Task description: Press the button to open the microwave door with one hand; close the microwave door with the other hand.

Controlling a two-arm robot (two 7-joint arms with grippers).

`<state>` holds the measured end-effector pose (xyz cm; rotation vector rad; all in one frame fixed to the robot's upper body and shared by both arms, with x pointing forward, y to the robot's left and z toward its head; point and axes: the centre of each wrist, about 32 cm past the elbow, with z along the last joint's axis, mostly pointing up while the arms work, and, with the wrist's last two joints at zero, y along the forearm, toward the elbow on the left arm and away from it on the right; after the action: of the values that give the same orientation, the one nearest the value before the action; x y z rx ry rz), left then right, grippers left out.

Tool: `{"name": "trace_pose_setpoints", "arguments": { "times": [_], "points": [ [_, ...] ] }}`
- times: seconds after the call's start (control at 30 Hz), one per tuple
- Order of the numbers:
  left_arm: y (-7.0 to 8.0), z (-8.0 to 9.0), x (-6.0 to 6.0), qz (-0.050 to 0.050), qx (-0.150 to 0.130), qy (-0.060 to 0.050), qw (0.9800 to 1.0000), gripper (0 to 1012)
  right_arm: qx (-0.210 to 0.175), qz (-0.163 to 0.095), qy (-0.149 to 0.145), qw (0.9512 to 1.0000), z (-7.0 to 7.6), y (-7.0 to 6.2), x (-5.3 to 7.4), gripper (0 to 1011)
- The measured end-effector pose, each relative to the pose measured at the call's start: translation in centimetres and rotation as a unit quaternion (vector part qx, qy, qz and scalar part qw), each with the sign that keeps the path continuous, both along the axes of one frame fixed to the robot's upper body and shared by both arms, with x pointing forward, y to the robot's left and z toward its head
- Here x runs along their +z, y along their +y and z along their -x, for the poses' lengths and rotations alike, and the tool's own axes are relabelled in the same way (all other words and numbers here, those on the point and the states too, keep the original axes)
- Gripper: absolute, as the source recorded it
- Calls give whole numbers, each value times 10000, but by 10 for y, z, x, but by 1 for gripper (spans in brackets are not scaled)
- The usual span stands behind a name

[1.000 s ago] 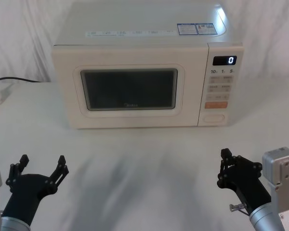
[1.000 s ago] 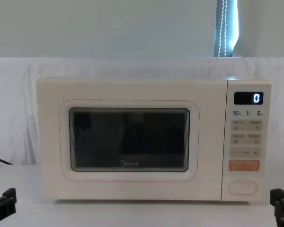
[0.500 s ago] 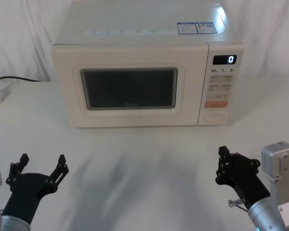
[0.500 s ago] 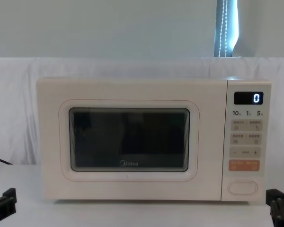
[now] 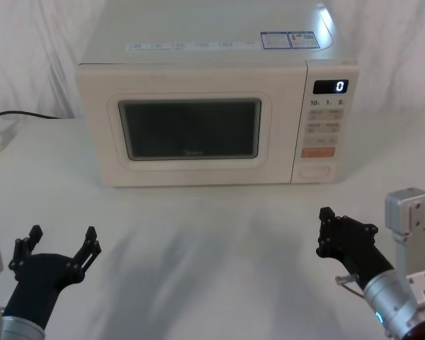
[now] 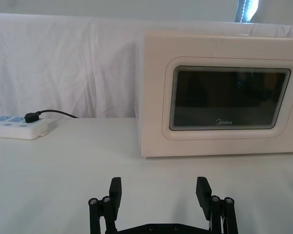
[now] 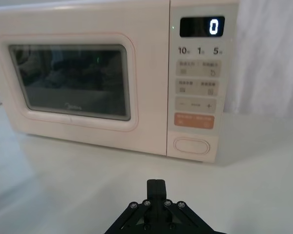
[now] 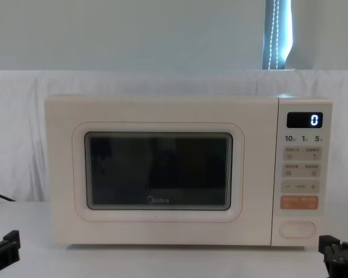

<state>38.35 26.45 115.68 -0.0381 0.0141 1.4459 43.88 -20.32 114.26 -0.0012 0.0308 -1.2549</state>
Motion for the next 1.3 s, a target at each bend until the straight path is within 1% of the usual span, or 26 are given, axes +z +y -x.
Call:
{"name": "trace_pose_setpoints", "arguments": {
  "times": [0.27, 0.37, 0.5, 0.6, 0.77, 0.8, 0.9, 0.93, 1.0, 1.07, 1.1, 1.3],
  "points": [
    [0, 0, 0, -1, 0, 0, 10000, 1001, -37, -17, 118, 9999, -19, -6, -1, 0],
    [0, 0, 0, 0, 0, 0, 10000, 1001, -37, 44, 152, 9999, -30, -9, 1, 0],
    [0, 0, 0, -1, 0, 0, 10000, 1001, -34, 139, 177, 9997, -39, -10, 3, 0],
    [0, 0, 0, 0, 0, 0, 10000, 1001, -9, 262, 244, 9994, -50, -10, 6, 0],
    [0, 0, 0, 0, 0, 0, 10000, 1001, 3, 344, 318, 9989, -63, -10, 7, 0],
    [0, 0, 0, 0, 0, 0, 10000, 1001, -3, 351, 339, 9988, -67, -11, 7, 0],
    [0, 0, 0, 0, 0, 0, 10000, 1001, -27, 341, 353, 9988, -73, -12, 5, 0],
    [0, 0, 0, 0, 0, 0, 10000, 1001, -27, 341, 353, 9988, -73, -12, 5, 0],
    [0, 0, 0, 0, 1, 0, 10000, 1001, -60, 324, 337, 9989, -79, -13, 3, 0],
    [0, 0, 0, 0, 0, 0, 10000, 1001, -60, 324, 337, 9989, -79, -13, 3, 0],
    [0, 0, 0, 0, 0, 0, 10000, 1001, -84, 293, 297, 9991, -85, -13, -1, 0],
    [0, 0, 0, 0, 0, 0, 10000, 1001, -99, 238, 243, 9994, -93, -12, -7, 0]
  ]
}}
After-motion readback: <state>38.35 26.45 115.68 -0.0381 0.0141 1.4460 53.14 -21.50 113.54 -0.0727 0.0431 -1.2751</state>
